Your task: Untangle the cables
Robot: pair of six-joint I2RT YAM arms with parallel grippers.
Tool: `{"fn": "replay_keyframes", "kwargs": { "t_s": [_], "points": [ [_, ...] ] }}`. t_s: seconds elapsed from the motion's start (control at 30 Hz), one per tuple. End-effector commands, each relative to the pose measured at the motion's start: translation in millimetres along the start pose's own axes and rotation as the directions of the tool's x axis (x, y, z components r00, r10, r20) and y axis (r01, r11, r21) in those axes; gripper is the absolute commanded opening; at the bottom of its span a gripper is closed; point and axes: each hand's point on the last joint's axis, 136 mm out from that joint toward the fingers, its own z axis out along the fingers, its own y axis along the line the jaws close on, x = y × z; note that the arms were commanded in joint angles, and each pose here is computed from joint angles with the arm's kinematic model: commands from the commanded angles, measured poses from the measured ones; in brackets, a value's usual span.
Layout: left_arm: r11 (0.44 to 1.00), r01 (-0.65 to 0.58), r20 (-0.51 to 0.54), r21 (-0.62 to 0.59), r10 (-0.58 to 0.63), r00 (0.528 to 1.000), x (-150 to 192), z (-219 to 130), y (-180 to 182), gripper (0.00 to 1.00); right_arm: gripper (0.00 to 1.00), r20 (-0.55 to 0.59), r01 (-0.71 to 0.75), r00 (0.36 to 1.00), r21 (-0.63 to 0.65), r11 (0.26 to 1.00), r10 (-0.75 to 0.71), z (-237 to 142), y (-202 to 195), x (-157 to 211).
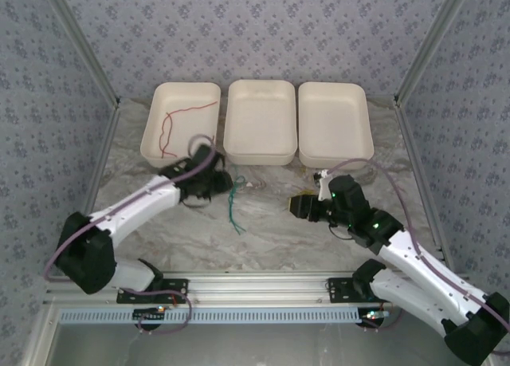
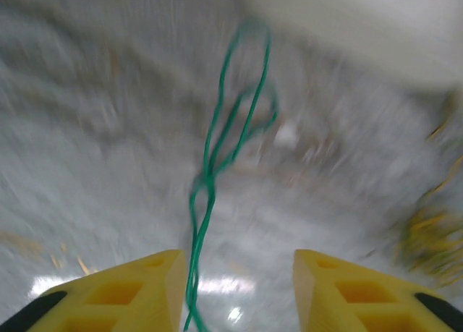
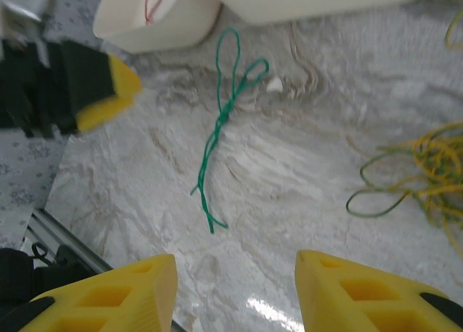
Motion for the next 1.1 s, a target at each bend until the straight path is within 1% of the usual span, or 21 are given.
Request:
{"fn": "replay_keyframes", "kwargs": {
  "t_s": [0.0, 0.07, 0.13, 0.2, 0.3, 0.37, 0.53, 0.6, 0.63, 0.67, 0.77, 0.8, 0.87, 0.93, 0.97, 1.0, 1.07],
  "points": [
    [0.999, -0.030, -0.010, -0.040, 0.030, 0.999, 37, 19, -8, 0.53, 0.49, 0.020, -0.041, 0.999, -0.058, 0.997, 0.042, 4, 14, 1],
    [0.988, -0.083, -0.009, -0.128, 0.083, 0.997, 50, 24, -6, 0.55, 0.49, 0.019, -0.032, 0.999, -0.049, 0.998, 0.032, 5, 14, 3],
    [0.971, -0.102, 0.000, -0.216, 0.104, 0.995, 54, 28, 1, 0.58, 0.49, 0.022, -0.026, 0.999, -0.046, 0.999, 0.027, 5, 15, 3],
    [0.964, -0.095, 0.007, -0.248, 0.099, 0.995, 56, 34, 5, 0.59, 0.49, 0.025, -0.022, 0.999, -0.045, 0.999, 0.024, 4, 16, 2],
    [0.964, -0.083, 0.024, -0.253, 0.092, 0.995, 55, 44, 9, 0.58, 0.49, 0.033, -0.016, 0.999, -0.050, 0.999, 0.018, 1, 19, 0],
    [0.957, -0.086, 0.009, -0.277, 0.092, 0.996, 55, 51, 14, 0.58, 0.48, 0.032, -0.013, 0.999, -0.049, 0.999, 0.014, -1, 20, 1],
    [0.952, -0.089, -0.032, -0.292, 0.084, 0.996, 60, 66, 19, 0.50, 0.49, 0.044, -0.005, 0.999, -0.042, 0.999, 0.006, -7, 19, 0],
    [0.951, -0.083, -0.037, -0.299, 0.075, 0.996, 63, 67, 21, 0.46, 0.48, 0.050, -0.005, 0.999, -0.040, 0.999, 0.007, -8, 18, -1],
    [0.951, -0.079, -0.033, -0.298, 0.072, 0.997, 63, 68, 22, 0.42, 0.48, 0.053, -0.004, 0.999, -0.041, 0.999, 0.007, -8, 18, -1],
    [0.954, -0.076, -0.029, -0.289, 0.070, 0.997, 63, 69, 21, 0.35, 0.48, 0.055, -0.006, 0.998, -0.040, 0.999, 0.008, -8, 18, -1],
    [0.967, -0.075, -0.014, -0.244, 0.073, 0.997, 60, 70, 13, 0.04, 0.48, 0.054, -0.008, 0.998, -0.039, 0.999, 0.010, -5, 16, 1],
    [0.970, -0.083, -0.010, -0.227, 0.083, 0.996, 59, 68, 9, 0.00, 0.48, 0.051, -0.009, 0.999, -0.038, 0.999, 0.011, -4, 15, 1],
    [0.979, -0.095, 0.024, -0.183, 0.101, 0.995, 53, 61, -1, 0.00, 0.47, 0.052, -0.008, 0.999, -0.038, 0.999, 0.010, -5, 16, 1],
    [0.989, -0.116, 0.076, -0.091, 0.123, 0.990, 43, 46, -16, 0.00, 0.47, 0.059, -0.007, 0.998, -0.043, 0.999, 0.009, -8, 18, -2],
    [0.990, -0.135, 0.102, -0.030, 0.137, 0.985, 38, 37, -27, 0.00, 0.46, 0.064, -0.006, 0.998, -0.048, 0.999, 0.009, -10, 20, -4],
    [0.983, -0.173, 0.126, 0.060, 0.164, 0.978, 35, 25, -44, 0.00, 0.46, 0.070, -0.007, 0.997, -0.056, 0.998, 0.011, -12, 23, -7],
    [0.941, -0.253, 0.185, 0.223, 0.214, 0.959, 29, -3, -75, 0.00, 0.46, 0.088, -0.010, 0.996, -0.070, 0.997, 0.016, -18, 28, -15]
  ]
}}
